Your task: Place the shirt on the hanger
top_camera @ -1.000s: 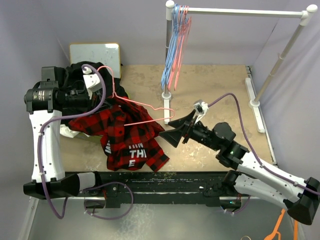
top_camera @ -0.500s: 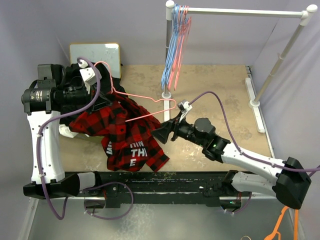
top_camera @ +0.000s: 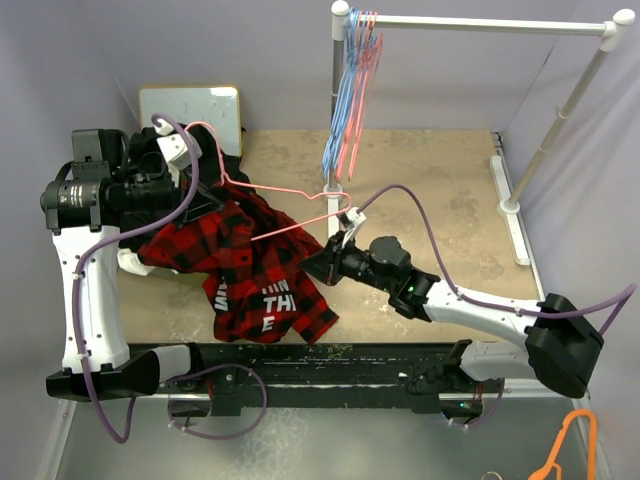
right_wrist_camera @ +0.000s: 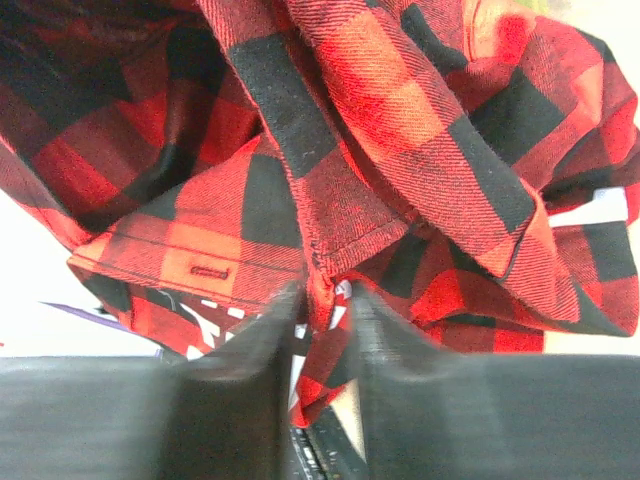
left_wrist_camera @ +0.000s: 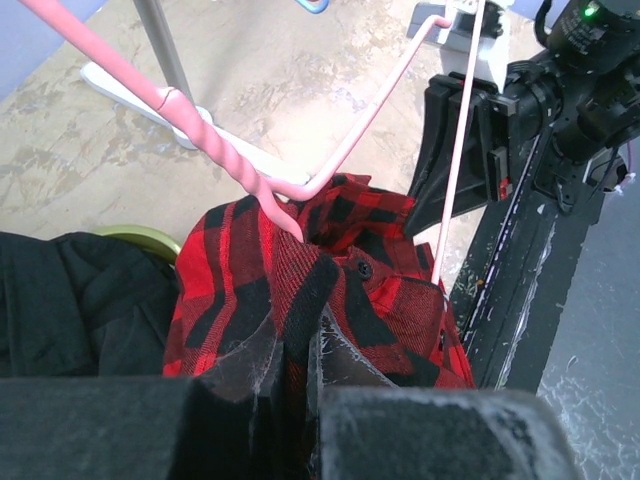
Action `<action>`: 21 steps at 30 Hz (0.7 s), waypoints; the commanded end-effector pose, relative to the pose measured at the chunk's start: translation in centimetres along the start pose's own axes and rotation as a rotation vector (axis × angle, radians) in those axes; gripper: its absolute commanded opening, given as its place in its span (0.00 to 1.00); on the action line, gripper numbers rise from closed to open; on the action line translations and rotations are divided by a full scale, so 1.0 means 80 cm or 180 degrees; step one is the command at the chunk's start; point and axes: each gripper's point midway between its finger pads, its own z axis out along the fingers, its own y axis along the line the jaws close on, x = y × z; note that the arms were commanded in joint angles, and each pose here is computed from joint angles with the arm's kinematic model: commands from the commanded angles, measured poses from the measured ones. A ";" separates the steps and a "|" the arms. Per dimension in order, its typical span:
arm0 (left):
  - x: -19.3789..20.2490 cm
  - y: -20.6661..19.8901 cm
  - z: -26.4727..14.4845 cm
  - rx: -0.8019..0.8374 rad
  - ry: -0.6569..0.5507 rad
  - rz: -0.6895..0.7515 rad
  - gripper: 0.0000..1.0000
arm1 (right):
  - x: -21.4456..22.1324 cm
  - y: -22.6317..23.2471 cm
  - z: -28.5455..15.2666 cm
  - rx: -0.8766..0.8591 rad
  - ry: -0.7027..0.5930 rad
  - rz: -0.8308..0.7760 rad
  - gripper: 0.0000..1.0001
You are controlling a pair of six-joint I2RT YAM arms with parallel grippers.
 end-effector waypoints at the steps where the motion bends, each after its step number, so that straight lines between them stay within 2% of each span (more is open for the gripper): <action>1: -0.010 0.008 -0.010 -0.0221 -0.0026 0.0332 0.00 | -0.061 0.030 -0.006 -0.0155 -0.0545 -0.0008 0.00; 5: 0.002 0.023 -0.017 -0.0477 0.0127 0.0673 0.00 | -0.086 0.016 -0.035 0.0107 -0.0873 0.0123 0.00; 12: -0.008 0.034 -0.039 -0.0846 0.0242 0.1435 0.00 | -0.108 -0.025 -0.074 0.0448 -0.1002 0.0131 0.00; 16: -0.008 0.030 -0.043 -0.0831 0.0302 0.1666 0.00 | -0.112 -0.037 -0.083 0.0576 -0.0966 0.0061 0.00; 21: 0.003 0.023 -0.042 -0.0746 0.0358 0.1732 0.00 | -0.135 -0.043 -0.098 0.0707 -0.1053 -0.0022 0.00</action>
